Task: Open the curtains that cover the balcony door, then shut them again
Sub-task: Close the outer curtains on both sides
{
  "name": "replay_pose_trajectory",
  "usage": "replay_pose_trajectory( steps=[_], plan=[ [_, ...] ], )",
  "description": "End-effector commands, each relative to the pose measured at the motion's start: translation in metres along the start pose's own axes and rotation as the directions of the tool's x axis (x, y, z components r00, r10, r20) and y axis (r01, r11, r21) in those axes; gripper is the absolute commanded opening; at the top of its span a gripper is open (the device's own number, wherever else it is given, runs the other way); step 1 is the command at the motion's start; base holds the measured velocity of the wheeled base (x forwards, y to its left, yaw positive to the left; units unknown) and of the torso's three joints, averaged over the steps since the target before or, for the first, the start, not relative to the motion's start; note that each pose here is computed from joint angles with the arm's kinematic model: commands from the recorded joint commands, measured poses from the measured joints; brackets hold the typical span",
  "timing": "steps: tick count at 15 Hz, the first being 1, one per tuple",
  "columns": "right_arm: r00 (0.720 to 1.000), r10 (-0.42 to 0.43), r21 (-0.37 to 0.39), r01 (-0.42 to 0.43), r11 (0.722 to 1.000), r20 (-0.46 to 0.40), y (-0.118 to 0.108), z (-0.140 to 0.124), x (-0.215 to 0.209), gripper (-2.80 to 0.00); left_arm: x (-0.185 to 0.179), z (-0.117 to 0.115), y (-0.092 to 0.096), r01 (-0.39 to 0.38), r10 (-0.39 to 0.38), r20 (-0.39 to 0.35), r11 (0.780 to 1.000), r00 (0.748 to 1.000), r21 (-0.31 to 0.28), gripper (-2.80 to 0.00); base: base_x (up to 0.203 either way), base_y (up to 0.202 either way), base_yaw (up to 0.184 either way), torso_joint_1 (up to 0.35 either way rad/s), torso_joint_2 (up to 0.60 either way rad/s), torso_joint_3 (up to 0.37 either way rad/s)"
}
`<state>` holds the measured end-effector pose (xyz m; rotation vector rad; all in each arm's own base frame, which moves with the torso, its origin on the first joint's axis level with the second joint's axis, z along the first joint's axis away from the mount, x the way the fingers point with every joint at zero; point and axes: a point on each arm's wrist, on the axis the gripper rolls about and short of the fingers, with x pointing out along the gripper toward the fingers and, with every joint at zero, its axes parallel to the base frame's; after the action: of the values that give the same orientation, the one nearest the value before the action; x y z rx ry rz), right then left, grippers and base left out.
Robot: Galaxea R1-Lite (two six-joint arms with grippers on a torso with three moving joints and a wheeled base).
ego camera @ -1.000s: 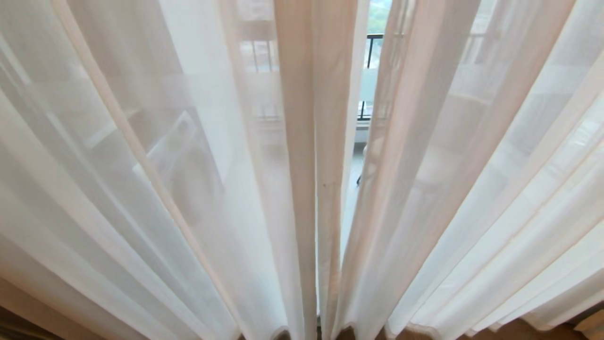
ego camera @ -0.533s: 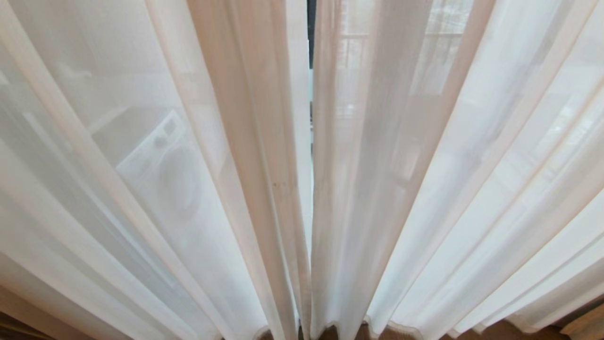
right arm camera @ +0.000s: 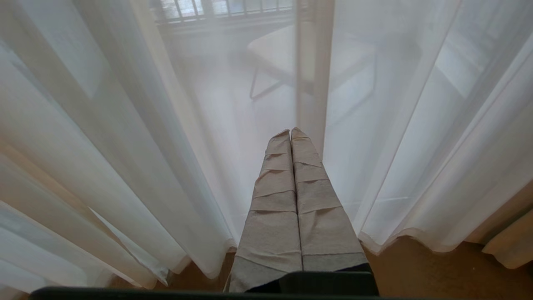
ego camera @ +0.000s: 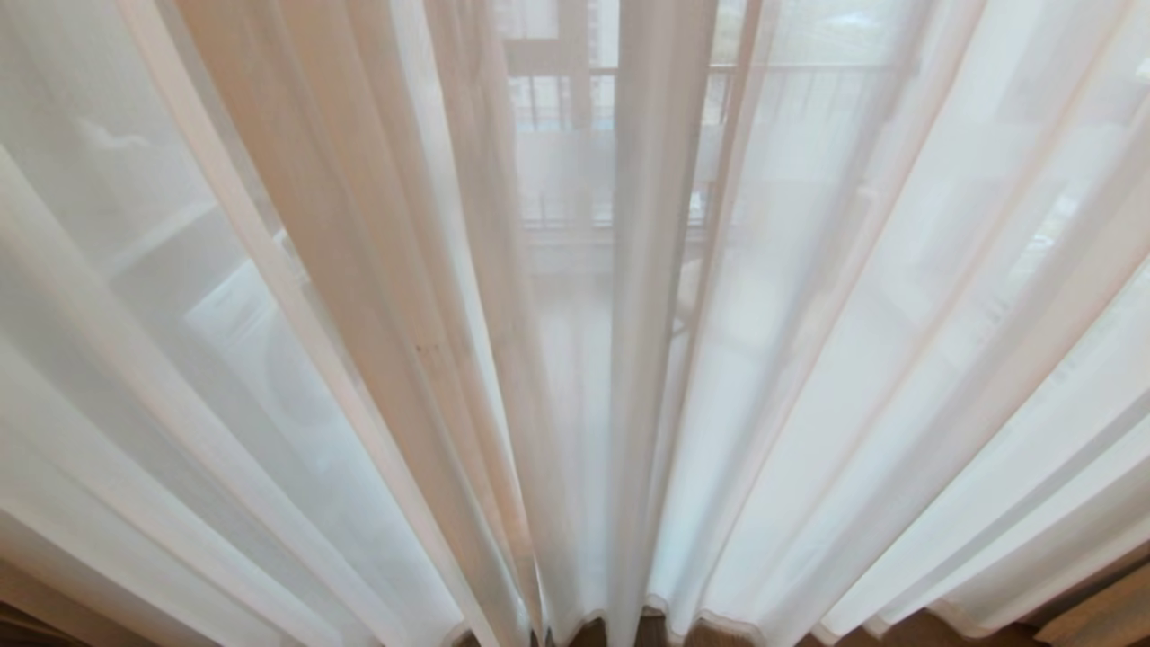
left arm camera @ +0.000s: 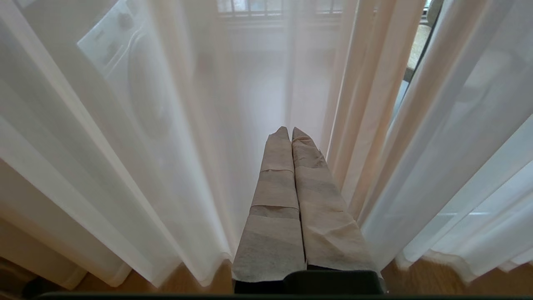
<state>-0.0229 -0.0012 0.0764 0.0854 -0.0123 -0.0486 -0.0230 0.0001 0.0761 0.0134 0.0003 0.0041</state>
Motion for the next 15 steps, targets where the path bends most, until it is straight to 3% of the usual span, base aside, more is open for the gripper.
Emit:
replay_pose_trajectory(
  steps=[1,15],
  plan=[
    [1.000,0.000,0.001,0.000,1.000,-0.001,0.0000,0.0001,0.0001,-2.80,0.0000,0.0000,0.0000,-0.001,0.001,0.000,1.000,1.000,0.000,-2.80,0.000,-0.186,0.002,0.007,0.01,0.001],
    [1.000,0.000,0.001,0.000,1.000,-0.001,0.0000,0.0001,0.0001,-2.80,-0.0001,-0.0001,0.0000,0.000,0.000,-0.003,1.000,1.000,0.000,-2.80,0.000,-0.191,0.001,0.002,0.00,0.003]
  ],
)
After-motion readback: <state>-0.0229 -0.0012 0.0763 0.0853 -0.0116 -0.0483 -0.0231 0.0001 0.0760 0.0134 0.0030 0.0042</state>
